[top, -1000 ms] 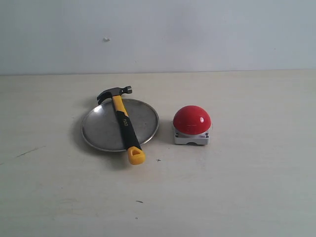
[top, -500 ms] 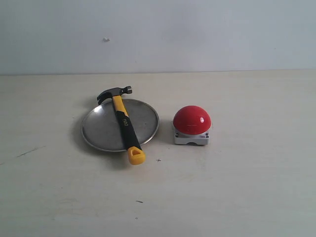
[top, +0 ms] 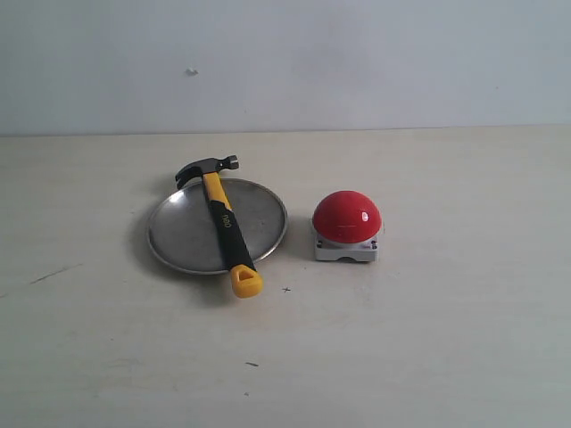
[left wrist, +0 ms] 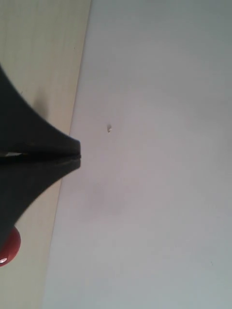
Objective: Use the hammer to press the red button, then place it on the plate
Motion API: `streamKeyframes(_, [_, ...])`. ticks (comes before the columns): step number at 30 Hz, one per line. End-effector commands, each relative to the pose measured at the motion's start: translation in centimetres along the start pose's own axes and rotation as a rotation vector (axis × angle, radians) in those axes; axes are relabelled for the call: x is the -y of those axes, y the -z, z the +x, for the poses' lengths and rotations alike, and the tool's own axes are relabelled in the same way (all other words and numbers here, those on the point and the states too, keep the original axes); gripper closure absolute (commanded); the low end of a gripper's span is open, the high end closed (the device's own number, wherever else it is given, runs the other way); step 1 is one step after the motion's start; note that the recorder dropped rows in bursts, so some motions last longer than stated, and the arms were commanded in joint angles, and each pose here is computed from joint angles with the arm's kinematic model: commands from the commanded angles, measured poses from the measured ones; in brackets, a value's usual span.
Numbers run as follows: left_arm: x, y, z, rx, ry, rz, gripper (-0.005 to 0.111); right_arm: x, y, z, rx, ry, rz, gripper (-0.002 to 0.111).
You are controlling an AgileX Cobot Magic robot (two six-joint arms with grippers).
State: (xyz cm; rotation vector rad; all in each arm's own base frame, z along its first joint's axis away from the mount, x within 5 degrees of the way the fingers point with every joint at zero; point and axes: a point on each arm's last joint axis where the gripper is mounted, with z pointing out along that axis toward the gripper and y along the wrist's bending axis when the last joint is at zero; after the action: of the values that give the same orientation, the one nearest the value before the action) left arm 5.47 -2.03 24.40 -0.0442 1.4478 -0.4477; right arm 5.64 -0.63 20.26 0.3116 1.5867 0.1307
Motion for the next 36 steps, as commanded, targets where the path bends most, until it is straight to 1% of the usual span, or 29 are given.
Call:
streamKeyframes(1, [-0.1,0.1,0.0,0.009,-0.013,-0.015,0.107,0.1,0.0,0.1,0.003,0.01,0.007,0.108])
streamKeyframes(5, [-0.3,0.0,0.2,0.008,0.057,-0.022,0.107,0.1,0.0,0.1,0.003,0.01,0.007,0.108])
streamKeyframes(8, [-1.1,0.0,1.0,-0.004,0.097,-0.085,0.107,0.1,0.0,0.1,0.003,0.01,0.007,0.108])
streamKeyframes(15, [-2.6,0.3,1.4,-0.001,-0.002,-0.24,0.107,0.1,0.0,0.1,0.003,0.01,0.007,0.108])
streamKeyframes(18, [-2.7,0.3,1.6,-0.012,-0.041,-0.244,0.107,0.1,0.0,0.1,0.003,0.01,0.007,0.108])
streamKeyframes(22, [-2.7,0.3,1.7,-0.017,-0.045,-0.239,0.107,0.1,0.0,0.1,0.003,0.01,0.007,0.108])
streamKeyframes(28, [-2.0,0.2,0.6,0.011,-0.085,-0.193,0.107,0.1,0.0,0.1,0.003,0.01,0.007,0.108])
streamKeyframes(30, [-1.8,0.2,0.4,0.01,-0.116,-0.181,0.107,0.1,0.0,0.1,0.003,0.01,0.007,0.108])
streamKeyframes(33, [-1.7,0.1,1.0,-0.034,-0.173,-0.151,0.107,0.1,0.0,0.1,0.003,0.01,0.007,0.108])
streamKeyframes(36, [-2.0,0.2,1.3,-0.073,-0.201,-0.188,0.107,0.1,0.0,0.1,0.003,0.012,0.007,0.108])
